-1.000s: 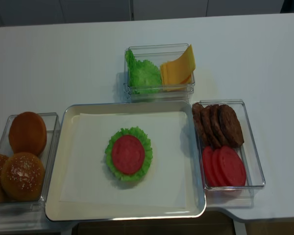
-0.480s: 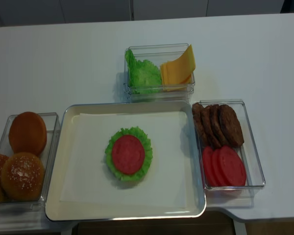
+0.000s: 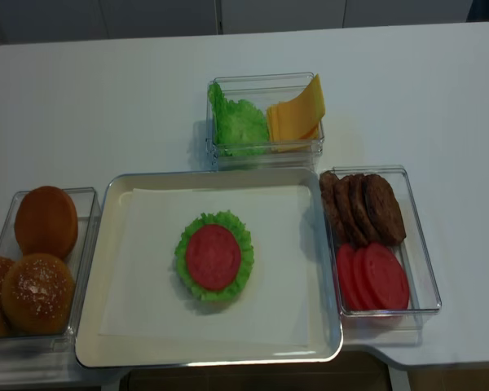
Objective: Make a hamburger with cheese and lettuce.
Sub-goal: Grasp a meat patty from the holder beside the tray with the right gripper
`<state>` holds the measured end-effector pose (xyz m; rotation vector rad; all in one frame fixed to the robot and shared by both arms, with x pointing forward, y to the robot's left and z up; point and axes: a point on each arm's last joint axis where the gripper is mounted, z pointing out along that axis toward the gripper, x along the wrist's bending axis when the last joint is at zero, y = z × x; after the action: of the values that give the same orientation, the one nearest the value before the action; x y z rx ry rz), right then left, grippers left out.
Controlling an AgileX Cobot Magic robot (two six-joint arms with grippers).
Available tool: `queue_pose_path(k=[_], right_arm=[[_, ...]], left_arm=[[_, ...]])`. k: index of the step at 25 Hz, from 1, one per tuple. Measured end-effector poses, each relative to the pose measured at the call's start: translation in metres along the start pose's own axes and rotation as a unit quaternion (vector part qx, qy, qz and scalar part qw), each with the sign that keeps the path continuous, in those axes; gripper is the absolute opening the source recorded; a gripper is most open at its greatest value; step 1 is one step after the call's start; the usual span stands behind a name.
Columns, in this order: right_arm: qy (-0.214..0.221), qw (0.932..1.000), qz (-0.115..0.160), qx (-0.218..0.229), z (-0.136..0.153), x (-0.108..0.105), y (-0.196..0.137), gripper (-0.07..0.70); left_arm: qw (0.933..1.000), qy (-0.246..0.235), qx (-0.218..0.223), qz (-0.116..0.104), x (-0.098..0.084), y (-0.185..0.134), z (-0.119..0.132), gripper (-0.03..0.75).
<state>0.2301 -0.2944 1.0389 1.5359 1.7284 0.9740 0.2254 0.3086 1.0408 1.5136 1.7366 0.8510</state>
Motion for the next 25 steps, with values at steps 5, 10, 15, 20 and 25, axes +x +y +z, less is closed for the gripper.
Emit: queue_pose_path(k=[5, 10, 15, 20, 25], right_arm=[[-0.002, 1.0, -0.001, 0.0, 0.0, 0.0, 0.0, 0.54], [0.014, 0.9993, 0.007, -0.035, -0.004, 0.003, 0.008, 0.491], [0.046, 0.9952, 0.024, -0.082, -0.015, 0.009, 0.025, 0.461], [0.076, 0.9947, 0.046, -0.053, -0.011, 0.013, 0.051, 0.459], [0.099, 0.9922, 0.073, -0.017, 0.006, 0.017, 0.08, 0.453]], left_arm=[[1.0, 0.0, 0.0, 0.0, 0.0, 0.0, 0.0, 0.362], [1.0, 0.0, 0.0, 0.0, 0.0, 0.0, 0.0, 0.362], [1.0, 0.0, 0.0, 0.0, 0.0, 0.0, 0.0, 0.362], [1.0, 0.0, 0.0, 0.0, 0.0, 0.0, 0.0, 0.362], [1.0, 0.0, 0.0, 0.0, 0.0, 0.0, 0.0, 0.362]])
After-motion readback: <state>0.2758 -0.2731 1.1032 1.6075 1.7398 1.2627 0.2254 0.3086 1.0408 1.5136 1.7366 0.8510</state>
